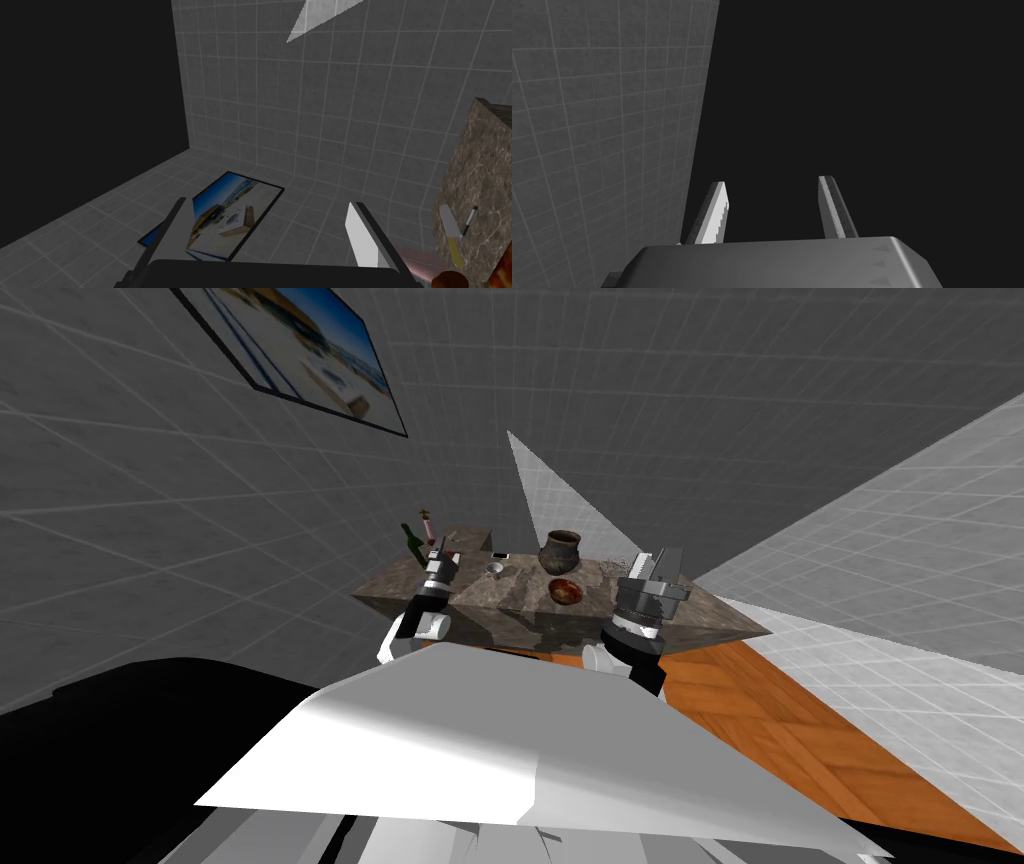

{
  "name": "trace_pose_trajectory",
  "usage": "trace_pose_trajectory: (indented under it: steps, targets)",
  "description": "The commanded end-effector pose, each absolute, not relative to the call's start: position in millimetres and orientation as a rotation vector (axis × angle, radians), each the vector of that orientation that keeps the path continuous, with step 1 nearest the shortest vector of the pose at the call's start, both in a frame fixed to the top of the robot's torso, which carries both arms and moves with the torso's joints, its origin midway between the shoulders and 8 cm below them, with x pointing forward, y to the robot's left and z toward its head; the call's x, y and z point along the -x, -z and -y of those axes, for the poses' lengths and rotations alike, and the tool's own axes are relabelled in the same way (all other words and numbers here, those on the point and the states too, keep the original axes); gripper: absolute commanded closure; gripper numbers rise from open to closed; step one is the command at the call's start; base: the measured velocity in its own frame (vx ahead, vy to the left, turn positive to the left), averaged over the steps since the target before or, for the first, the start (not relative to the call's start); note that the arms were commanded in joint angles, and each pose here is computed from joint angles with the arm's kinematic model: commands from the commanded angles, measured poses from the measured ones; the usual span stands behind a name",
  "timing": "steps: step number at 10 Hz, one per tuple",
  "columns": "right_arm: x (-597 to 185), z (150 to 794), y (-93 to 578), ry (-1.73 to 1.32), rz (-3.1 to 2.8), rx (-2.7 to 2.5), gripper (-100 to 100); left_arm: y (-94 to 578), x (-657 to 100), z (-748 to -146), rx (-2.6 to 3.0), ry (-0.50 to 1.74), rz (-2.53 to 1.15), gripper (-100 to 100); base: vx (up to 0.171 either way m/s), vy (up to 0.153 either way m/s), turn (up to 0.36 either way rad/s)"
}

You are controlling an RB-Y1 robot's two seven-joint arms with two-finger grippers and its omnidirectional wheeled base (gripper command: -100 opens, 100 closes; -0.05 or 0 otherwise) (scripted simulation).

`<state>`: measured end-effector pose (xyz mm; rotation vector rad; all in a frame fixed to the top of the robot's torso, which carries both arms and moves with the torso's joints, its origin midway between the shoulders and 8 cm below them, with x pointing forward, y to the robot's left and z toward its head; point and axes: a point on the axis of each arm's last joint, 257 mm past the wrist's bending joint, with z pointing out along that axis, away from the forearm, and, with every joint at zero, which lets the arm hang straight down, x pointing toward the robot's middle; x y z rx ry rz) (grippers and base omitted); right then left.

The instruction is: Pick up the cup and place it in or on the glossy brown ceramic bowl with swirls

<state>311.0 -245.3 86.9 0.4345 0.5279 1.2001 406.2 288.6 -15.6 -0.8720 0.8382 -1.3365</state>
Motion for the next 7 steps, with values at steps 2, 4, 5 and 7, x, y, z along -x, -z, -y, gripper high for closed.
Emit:
trace_pose_trajectory:
  steps: [2, 4, 5, 7]
  targets:
    - [-311.0, 245.3, -86.9, -1.200, -0.528, -0.435, 0, 36.9, -421.3, -294.6, 0.934, 1.291, -0.897, -100, -0.001, 0.002, -0.126]
    - [-311.0, 245.3, -86.9, -1.200, -0.528, -0.435, 0, 47.7, -428.2, -297.9, 0.966, 1.269, -0.924, -100, -0.001, 0.002, -0.041]
    - [-311.0, 245.3, -86.9, -1.200, -0.528, -0.435, 0, 54.9, -433.6, -300.6, 0.986, 1.252, -0.942, -100, -0.001, 0.002, -0.115]
    - [-311.0, 245.3, -86.9, -1.200, -0.528, -0.435, 0, 67.4, -440.3, -304.4, 1.024, 1.226, -0.971, -100, -0.001, 0.002, -0.064]
